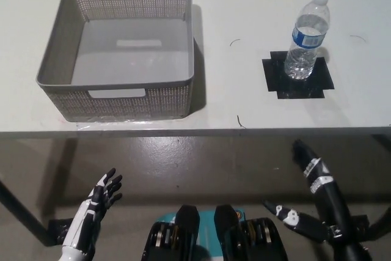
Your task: Use the right hand to pick up a water botttle and place it into a container on the left side
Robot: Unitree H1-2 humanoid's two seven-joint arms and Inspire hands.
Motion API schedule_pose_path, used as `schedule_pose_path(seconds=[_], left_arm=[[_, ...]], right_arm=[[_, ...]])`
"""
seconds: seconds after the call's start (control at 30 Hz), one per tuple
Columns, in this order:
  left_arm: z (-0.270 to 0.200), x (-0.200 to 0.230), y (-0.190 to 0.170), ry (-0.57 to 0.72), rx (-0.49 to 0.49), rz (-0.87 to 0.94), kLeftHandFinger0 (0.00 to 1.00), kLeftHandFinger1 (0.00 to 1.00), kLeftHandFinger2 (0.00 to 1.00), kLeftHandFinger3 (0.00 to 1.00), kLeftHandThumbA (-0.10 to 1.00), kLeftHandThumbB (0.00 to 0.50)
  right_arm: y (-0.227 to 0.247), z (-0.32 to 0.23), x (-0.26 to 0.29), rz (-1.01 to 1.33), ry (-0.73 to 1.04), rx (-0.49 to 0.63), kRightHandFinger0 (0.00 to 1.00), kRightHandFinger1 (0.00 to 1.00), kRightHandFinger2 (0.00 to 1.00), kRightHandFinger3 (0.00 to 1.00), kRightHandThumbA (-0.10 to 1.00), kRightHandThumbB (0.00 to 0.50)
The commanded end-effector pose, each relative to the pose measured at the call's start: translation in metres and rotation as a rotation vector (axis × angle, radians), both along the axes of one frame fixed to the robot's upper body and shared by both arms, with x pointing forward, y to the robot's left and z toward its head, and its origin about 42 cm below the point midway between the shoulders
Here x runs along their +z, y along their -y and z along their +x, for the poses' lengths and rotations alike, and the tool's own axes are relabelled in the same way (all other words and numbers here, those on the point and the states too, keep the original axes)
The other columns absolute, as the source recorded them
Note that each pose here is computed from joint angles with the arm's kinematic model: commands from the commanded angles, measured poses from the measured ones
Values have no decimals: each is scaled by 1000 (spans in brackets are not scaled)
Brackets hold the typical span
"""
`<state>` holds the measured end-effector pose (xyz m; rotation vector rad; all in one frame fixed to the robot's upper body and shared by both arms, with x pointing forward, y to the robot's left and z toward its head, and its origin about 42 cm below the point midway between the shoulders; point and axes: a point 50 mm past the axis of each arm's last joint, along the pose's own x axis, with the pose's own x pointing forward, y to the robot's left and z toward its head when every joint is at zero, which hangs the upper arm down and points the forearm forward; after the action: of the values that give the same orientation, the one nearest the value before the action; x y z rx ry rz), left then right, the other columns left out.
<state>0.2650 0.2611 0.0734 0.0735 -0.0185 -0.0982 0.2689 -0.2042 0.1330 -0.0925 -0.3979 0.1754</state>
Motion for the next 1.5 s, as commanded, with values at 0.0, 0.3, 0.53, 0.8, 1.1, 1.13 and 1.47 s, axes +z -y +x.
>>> schedule_pose_path(seconds=[0.0, 0.3, 0.53, 0.8, 1.1, 1.13, 1.47], left_arm=[[2, 10, -2, 67, -24, 1, 1000, 1000, 1000, 1000, 1000, 170], [1, 9, -2, 65, -23, 16, 1000, 1000, 1000, 1000, 1000, 163], [-2, 6, -2, 58, -24, 3, 1000, 1000, 1000, 1000, 1000, 157], [-4, 4, -1, 52, -12, -16, 1000, 1000, 1000, 1000, 1000, 159], [-5, 0, 1, 77, -2, -27, 1000, 1000, 1000, 1000, 1000, 199], [-5, 0, 1, 81, 0, -32, 1000, 1000, 1000, 1000, 1000, 213], [-6, -2, 3, 81, 1, -75, 1000, 1000, 1000, 1000, 1000, 327]], right_arm=[[15, 13, 51, -78, 212, -123, 1000, 1000, 1000, 1000, 1000, 414], [40, 75, 83, -27, 226, -229, 1000, 1000, 1000, 1000, 1000, 424], [54, 107, 96, -3, 128, -233, 1000, 1000, 1000, 1000, 1000, 453], [68, 157, 113, 127, 49, -182, 1000, 1000, 1000, 1000, 1000, 490], [70, 223, 105, 128, -74, -193, 1000, 1000, 1000, 1000, 1000, 500], [69, 230, 104, 127, -90, -194, 1000, 1000, 1000, 1000, 1000, 500], [57, 262, 91, 67, -231, -229, 1000, 1000, 1000, 1000, 1000, 500]])
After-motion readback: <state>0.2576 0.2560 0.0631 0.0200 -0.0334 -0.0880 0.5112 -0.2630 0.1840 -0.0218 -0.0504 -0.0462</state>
